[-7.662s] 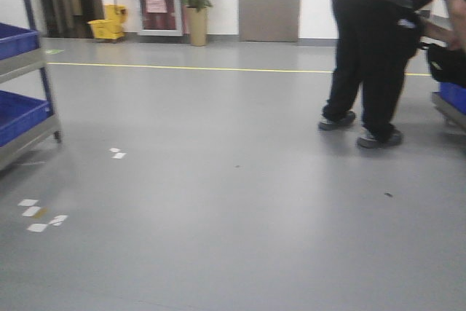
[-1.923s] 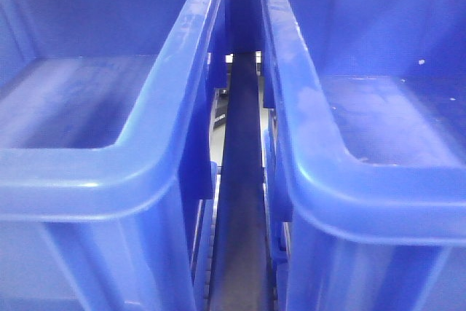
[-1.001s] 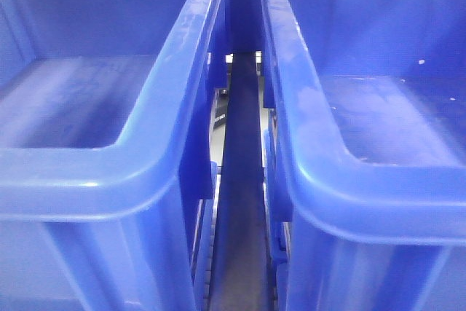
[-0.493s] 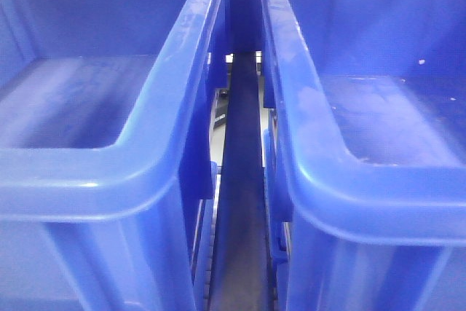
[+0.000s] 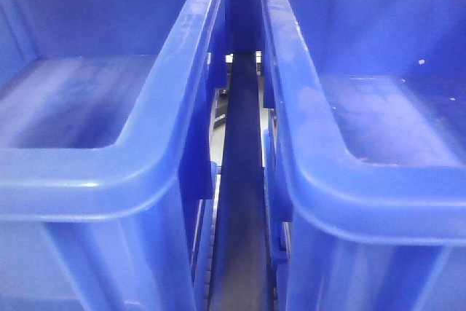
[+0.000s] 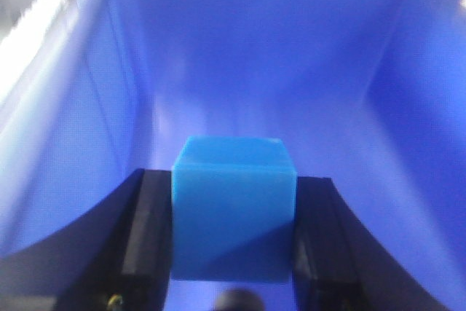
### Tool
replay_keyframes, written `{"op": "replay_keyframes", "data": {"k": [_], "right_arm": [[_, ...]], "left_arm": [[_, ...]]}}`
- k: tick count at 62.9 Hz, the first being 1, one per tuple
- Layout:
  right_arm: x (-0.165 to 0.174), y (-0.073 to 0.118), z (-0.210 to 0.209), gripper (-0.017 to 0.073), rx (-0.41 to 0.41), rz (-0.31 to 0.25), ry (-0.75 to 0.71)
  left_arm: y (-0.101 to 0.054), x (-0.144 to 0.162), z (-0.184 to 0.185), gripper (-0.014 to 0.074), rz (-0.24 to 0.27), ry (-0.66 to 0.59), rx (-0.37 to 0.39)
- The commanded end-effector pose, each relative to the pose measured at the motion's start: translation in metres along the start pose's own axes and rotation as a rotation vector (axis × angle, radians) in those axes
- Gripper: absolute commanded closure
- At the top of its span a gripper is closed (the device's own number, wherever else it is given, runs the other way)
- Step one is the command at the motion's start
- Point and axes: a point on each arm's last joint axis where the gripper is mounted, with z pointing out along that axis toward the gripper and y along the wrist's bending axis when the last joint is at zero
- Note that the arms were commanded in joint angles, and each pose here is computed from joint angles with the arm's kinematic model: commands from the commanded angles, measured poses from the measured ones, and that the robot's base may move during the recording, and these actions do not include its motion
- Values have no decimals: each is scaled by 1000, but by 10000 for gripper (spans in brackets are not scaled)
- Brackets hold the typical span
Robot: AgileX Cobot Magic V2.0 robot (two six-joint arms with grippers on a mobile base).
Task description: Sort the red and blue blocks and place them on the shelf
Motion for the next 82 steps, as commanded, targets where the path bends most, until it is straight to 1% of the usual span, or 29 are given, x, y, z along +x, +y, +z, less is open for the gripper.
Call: {"op": "replay_keyframes", "data": {"k": [1, 11, 25, 30, 34, 41, 46, 49, 72, 79, 82], "right_arm": [[-15, 2, 3, 186, -11, -10, -88], [-15, 2, 5, 186, -10, -10, -81], [-15, 2, 5, 179, -10, -10, -80], [-15, 2, 5, 136, -10, -9, -80], [-15, 2, 5, 86, -10, -9, -80], [-15, 2, 5, -6, -10, -9, -80], [-15, 2, 5, -31, -10, -9, -80], [-15, 2, 5, -36, -10, -9, -80], [-15, 2, 5, -36, -10, -9, -80], [-15, 2, 5, -34, -10, -9, -80], [-15, 2, 5, -32, -10, -9, -80]], "left_arm": [[-1, -15, 6, 272, -7, -89, 1], [0, -15, 12, 267, -38, -93, -3], [0, -16, 12, 267, -38, -107, -3], [0, -16, 12, 262, -38, -107, -3], [0, -16, 12, 224, -38, -107, -3], [0, -16, 12, 116, -38, -107, -3], [0, -16, 12, 53, -40, -107, -3], [0, -16, 12, 38, -40, -105, -3], [0, -16, 12, 38, -40, -105, -3], [0, -16, 12, 53, -40, -105, -3], [0, -16, 12, 75, -40, -105, -3]]}}
